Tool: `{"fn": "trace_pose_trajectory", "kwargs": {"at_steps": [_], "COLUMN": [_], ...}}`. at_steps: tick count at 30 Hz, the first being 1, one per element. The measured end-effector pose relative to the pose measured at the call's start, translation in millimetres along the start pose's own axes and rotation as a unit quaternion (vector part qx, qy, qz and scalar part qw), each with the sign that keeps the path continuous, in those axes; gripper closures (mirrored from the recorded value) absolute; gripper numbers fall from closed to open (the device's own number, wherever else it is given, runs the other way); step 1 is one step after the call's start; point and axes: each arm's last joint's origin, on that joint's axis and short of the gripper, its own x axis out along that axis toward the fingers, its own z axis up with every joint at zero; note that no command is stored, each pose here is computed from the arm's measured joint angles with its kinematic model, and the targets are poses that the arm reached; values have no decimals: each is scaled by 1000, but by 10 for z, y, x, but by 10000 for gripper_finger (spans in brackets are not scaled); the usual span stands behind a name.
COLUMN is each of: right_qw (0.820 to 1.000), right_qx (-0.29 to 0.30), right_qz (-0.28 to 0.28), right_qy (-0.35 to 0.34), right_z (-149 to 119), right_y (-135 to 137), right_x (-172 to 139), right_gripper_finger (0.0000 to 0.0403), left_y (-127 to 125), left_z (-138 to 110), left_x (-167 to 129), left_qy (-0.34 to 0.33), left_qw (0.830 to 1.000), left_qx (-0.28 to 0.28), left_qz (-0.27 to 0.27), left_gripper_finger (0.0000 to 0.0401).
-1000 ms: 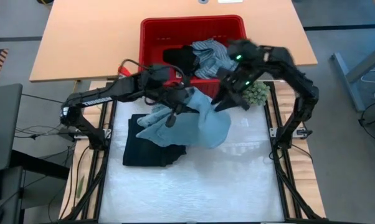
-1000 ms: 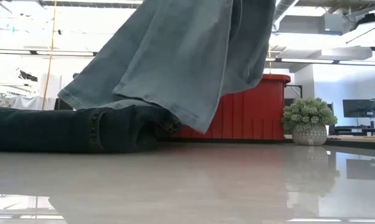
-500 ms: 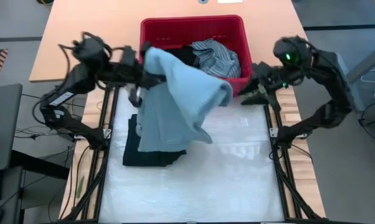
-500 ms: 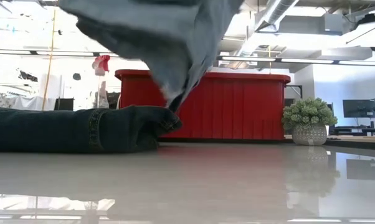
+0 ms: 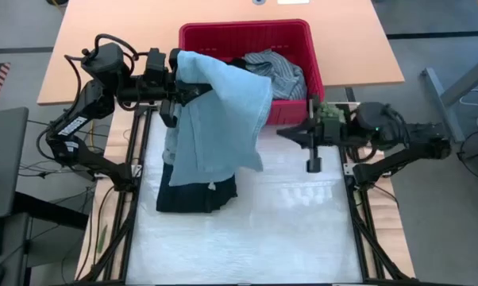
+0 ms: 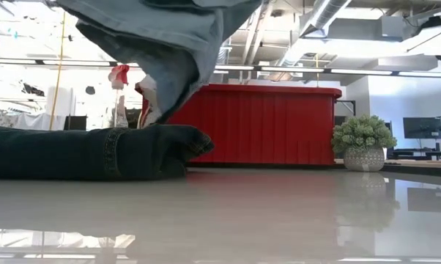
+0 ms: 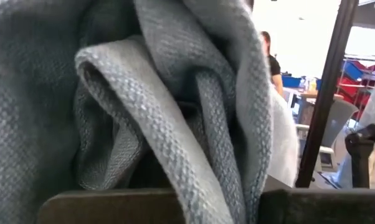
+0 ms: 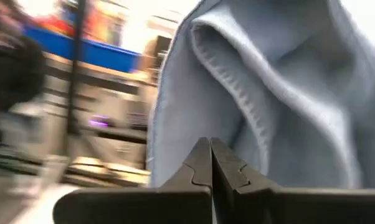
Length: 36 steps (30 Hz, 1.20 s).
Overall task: Fold Laundry from Bin
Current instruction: Fold the light blue pants
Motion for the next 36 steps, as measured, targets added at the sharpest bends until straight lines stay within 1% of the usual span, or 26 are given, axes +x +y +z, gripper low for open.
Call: {"fn": "trace_pose_trajectory", "kwargs": {"at_steps": [2,3,6,9,10,12,15,19,23,26,30,33,36], "right_qw": [998,997,992,985,984,983,983,981,981,980,976,970,961], "right_qx": [-32,-44,-80,-101,-107,-114,-107,-96,-96,-109,-102,-112,-99], "right_qz": [-51,-68,-92,-137,-144,-144,-145,-169,-165,-164,-188,-202,-222], "right_qy": [-3,0,17,6,3,14,22,-3,-24,-7,-47,-78,-132], "right_z": [18,12,-71,-37,-28,-56,-69,0,-84,-225,-175,-133,-36], "right_y": [63,88,138,82,69,65,67,-28,-29,0,-46,-76,-130], "right_x": [73,109,243,286,290,303,278,245,441,602,646,651,601], "right_gripper_finger": [381,378,379,388,388,388,388,388,388,388,388,388,388], "left_y": [1,6,19,29,29,28,34,35,41,47,46,44,42], "left_z": [0,1,1,3,1,-5,-11,-11,-25,-41,-38,-48,-58], "left_x": [0,-1,-2,-6,-7,-7,-8,-9,8,19,19,18,18], "left_qy": [0,0,0,0,1,5,8,8,11,16,15,21,26], "left_qw": [1000,1000,1000,1000,1000,1000,1000,1000,1000,1000,1000,1000,999], "left_qx": [-3,-3,-7,-10,-10,-11,-12,-15,-16,-17,-18,-21,-22], "left_qz": [2,3,5,2,2,0,0,1,1,3,1,-6,-9], "left_gripper_finger": [401,401,401,401,401,401,401,401,401,401,401,401,401]}}
